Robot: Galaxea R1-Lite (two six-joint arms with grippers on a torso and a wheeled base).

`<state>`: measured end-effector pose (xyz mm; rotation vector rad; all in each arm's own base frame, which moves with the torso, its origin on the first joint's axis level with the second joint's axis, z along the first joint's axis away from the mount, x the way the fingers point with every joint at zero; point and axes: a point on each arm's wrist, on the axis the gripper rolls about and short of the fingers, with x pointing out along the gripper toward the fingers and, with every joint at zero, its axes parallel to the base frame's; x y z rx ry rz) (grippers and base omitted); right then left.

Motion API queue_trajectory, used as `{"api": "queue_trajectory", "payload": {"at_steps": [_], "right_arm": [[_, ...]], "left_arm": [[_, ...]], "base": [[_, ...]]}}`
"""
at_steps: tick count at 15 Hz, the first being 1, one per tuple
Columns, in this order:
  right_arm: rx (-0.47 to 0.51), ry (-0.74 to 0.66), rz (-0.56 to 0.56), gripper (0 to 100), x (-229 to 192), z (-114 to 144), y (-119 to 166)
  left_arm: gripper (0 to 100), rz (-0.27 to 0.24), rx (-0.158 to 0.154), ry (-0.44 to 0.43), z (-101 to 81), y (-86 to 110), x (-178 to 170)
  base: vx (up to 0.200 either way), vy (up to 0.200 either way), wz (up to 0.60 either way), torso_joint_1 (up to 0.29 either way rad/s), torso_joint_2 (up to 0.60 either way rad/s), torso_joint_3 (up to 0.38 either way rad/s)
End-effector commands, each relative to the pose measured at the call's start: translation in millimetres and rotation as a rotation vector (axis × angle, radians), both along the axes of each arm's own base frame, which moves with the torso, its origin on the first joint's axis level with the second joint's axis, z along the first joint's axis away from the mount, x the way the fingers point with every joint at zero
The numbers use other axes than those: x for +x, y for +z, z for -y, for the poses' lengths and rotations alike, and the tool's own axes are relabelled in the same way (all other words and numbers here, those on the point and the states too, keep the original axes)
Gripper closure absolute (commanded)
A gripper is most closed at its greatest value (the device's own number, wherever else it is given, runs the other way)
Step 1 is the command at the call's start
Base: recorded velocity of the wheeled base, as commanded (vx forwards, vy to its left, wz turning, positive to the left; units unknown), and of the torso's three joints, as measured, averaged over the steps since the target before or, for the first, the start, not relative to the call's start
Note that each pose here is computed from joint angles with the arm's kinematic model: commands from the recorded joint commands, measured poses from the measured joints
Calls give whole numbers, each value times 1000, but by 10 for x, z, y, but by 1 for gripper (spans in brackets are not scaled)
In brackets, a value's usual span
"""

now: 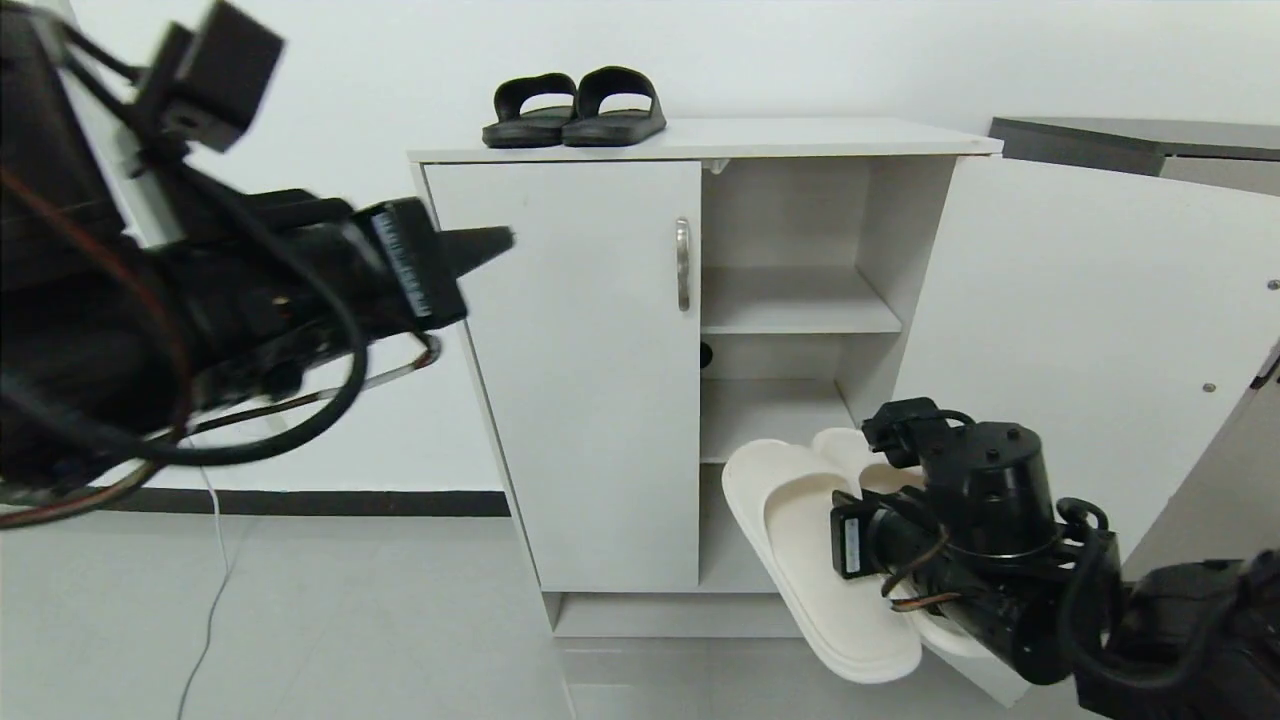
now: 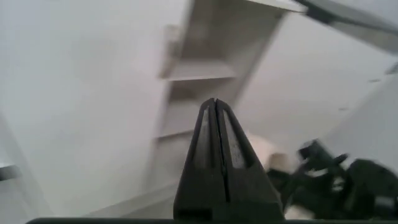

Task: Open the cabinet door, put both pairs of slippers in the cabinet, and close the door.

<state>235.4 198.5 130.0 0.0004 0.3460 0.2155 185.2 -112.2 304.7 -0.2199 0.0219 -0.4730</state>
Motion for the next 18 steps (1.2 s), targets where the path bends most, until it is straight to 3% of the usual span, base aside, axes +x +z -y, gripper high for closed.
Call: {"api": "queue_trajectory", "payload": {"at_steps": [1, 3, 5, 6, 7, 9, 14, 16, 18], "right_arm": [[-31, -66, -31, 100, 232, -99, -223], [-38, -98, -27, 100, 277, -84, -256], [-37, -128, -7, 100, 327, -105, -311], [-35, -135, 0, 100, 338, -113, -322], [-35, -151, 12, 100, 366, -126, -356], [-38, -154, 15, 100, 378, -134, -387], [-38, -153, 15, 100, 376, -140, -391], [-40, -153, 14, 100, 374, -138, -395], [-38, -153, 15, 100, 374, -138, -393]], "left_arm": [[100, 75, 103, 280, -532, -191, -705], [100, 78, 121, 404, -698, -344, -920], [100, 47, 158, 588, -950, -635, -1110], [100, 41, 162, 624, -992, -701, -1152], [100, 26, 170, 740, -1105, -864, -1281], [100, 3, 197, 864, -1189, -1072, -1420], [100, -23, 220, 1002, -1231, -1662, -1737], [100, -6, 218, 1019, -1226, -1785, -1825], [100, -31, 241, 1002, -1218, -1947, -1901]], "base": [[0, 0, 0, 0, 0, 0], [0, 0, 0, 0, 0, 0], [0, 0, 0, 0, 0, 0], [0, 0, 0, 0, 0, 0], [0, 0, 0, 0, 0, 0], [0, 0, 0, 0, 0, 0], [0, 0, 0, 0, 0, 0], [0, 0, 0, 0, 0, 0], [0, 0, 0, 0, 0, 0]]}}
